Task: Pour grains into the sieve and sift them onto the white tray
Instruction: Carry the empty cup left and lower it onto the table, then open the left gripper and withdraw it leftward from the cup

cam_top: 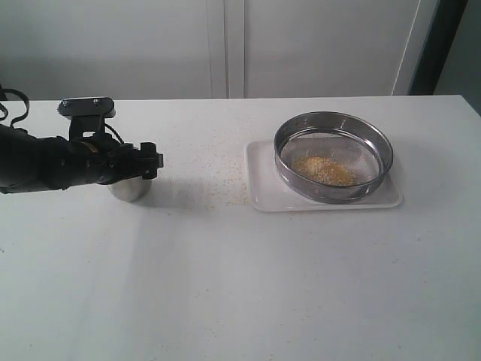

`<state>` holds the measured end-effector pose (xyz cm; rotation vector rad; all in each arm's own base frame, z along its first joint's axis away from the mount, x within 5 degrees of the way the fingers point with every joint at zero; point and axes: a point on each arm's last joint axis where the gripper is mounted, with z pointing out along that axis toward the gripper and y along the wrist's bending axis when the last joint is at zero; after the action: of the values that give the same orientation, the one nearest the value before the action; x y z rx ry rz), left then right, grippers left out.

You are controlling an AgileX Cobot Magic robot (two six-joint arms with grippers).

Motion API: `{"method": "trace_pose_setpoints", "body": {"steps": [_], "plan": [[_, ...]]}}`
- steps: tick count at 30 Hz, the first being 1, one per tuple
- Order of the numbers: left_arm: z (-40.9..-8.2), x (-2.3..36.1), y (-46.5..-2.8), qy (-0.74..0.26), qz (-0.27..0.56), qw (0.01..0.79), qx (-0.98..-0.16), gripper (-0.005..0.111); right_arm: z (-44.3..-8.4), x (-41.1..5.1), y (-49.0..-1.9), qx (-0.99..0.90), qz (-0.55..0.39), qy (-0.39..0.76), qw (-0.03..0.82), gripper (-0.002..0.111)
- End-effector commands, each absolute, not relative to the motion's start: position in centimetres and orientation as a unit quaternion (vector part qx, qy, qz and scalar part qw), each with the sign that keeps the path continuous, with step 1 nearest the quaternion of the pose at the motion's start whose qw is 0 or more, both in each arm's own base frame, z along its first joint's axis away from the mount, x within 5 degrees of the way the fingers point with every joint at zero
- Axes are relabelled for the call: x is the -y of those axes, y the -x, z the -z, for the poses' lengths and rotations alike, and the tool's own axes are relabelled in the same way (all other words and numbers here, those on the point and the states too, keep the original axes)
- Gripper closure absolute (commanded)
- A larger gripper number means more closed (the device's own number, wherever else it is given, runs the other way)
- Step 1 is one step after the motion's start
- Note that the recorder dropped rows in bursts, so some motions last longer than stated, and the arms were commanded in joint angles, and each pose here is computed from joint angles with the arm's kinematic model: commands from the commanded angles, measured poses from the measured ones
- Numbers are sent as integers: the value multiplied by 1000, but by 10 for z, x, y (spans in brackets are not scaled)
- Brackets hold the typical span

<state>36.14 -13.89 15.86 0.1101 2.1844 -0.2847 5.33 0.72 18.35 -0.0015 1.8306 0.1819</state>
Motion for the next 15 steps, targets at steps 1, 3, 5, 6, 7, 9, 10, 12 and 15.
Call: {"method": "trace_pose_setpoints", "body": {"steps": [1,3,5,6,7,9,10,12,15], "plan": [[-172,137,-358,-60,113,448,-885,13,-183,-7,-53,-789,-78,-2,609,108],[-176,137,-356,-61,116,442,-887,13,-183,-7,-53,-789,-78,-2,609,108],[-181,137,-353,-63,118,439,-888,13,-183,-7,-53,-789,-78,-2,609,108],[-183,137,-352,-66,118,438,-889,13,-183,-7,-53,-789,-78,-2,609,108],[-186,136,-351,-72,116,439,-888,13,-183,-7,-53,-789,-78,-2,609,108],[-192,136,-349,-77,117,439,-887,13,-183,-7,-53,-789,-78,-2,609,108],[-195,136,-348,-79,118,439,-887,13,-183,-7,-53,-789,-78,-2,609,108],[-201,135,-345,-80,121,440,-886,13,-183,-7,-53,-789,-78,-2,609,108],[-209,135,-342,-81,124,440,-886,13,-183,-7,-53,-789,-78,-2,609,108]]}}
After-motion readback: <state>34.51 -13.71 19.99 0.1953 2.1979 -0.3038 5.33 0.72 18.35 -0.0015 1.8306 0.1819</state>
